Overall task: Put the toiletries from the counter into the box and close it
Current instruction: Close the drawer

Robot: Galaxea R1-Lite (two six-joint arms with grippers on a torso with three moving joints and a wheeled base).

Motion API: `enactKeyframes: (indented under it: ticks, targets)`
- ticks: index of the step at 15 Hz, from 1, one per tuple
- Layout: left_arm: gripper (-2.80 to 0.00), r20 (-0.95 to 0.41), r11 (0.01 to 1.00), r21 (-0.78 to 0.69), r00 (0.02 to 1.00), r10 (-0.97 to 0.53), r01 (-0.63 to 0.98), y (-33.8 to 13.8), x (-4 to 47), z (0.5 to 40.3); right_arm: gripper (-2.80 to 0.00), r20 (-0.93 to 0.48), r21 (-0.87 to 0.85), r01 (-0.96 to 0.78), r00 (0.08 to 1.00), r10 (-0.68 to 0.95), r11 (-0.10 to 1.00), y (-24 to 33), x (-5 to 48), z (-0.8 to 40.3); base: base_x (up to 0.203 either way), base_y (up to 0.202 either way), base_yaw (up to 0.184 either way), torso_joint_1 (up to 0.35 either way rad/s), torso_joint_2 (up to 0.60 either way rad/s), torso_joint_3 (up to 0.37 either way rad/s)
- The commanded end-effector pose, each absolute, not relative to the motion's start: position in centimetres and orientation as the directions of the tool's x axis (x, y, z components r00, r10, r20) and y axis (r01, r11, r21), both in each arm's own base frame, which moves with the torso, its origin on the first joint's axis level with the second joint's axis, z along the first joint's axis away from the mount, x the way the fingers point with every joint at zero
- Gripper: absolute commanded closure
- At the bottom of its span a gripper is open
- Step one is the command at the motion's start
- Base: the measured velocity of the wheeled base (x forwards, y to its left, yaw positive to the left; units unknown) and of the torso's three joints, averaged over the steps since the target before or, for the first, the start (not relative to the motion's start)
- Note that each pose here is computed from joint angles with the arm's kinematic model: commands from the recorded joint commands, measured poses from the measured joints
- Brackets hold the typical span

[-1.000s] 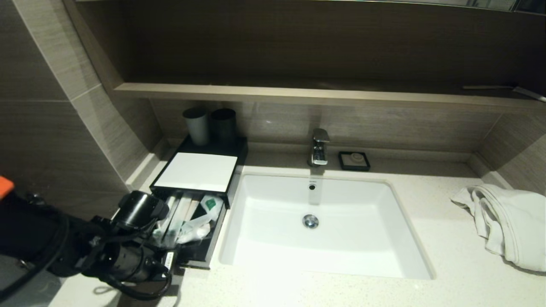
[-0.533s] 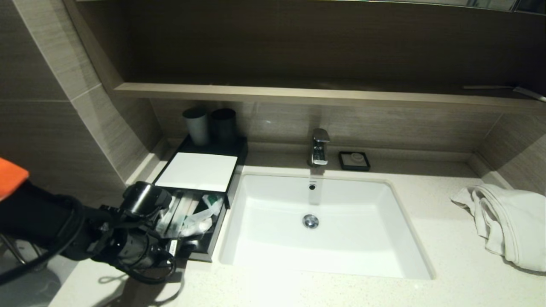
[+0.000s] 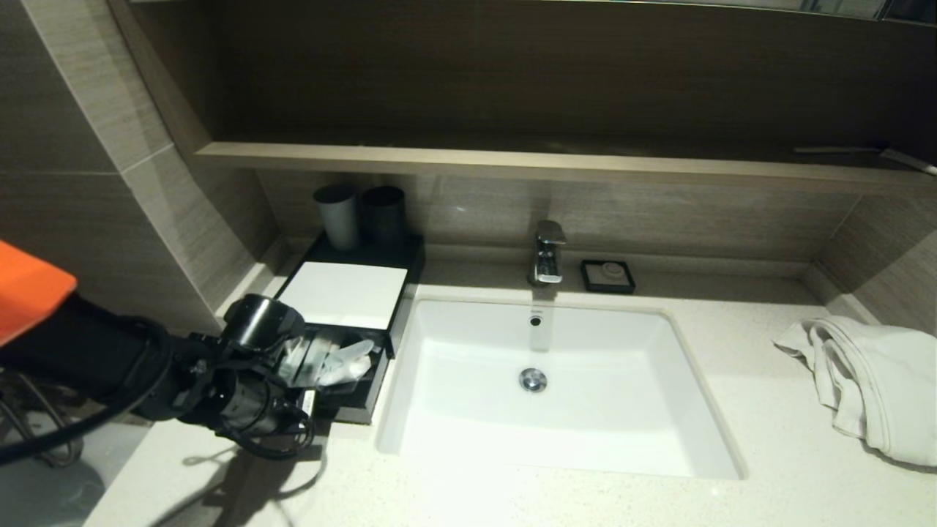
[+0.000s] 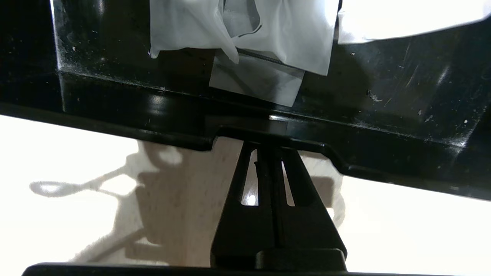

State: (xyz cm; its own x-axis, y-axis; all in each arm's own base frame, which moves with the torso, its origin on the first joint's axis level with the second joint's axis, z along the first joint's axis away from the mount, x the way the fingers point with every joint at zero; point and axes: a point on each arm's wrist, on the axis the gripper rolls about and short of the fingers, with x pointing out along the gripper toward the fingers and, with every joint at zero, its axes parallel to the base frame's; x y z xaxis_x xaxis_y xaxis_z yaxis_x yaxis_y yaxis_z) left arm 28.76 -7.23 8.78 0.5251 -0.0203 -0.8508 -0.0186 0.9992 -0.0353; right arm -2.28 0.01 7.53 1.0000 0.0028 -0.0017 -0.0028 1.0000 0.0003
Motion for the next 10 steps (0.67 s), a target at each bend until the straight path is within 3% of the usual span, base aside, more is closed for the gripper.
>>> enactKeyframes:
  ticks: [1,10]
  targets:
    - [0.00,-0.847,0.999,-0.036,0.531,-0.016,-0.027,-7.1,29.5,8.8,0.00,-0.002,0.000,-0.003,1.000,0.003,1.000,0.0,-2.3,7.5,0.000,0.000,0.000,0.000,0.00,0.000]
    - [0.00,-0.826,0.998,-0.043,0.563,-0.015,-0.037,-7.2,32.2,8.9,0.00,-0.002,0.000,-0.003,1.000,0.003,1.000,0.0,-2.3,7.5,0.000,0.000,0.000,0.000,0.00,0.000]
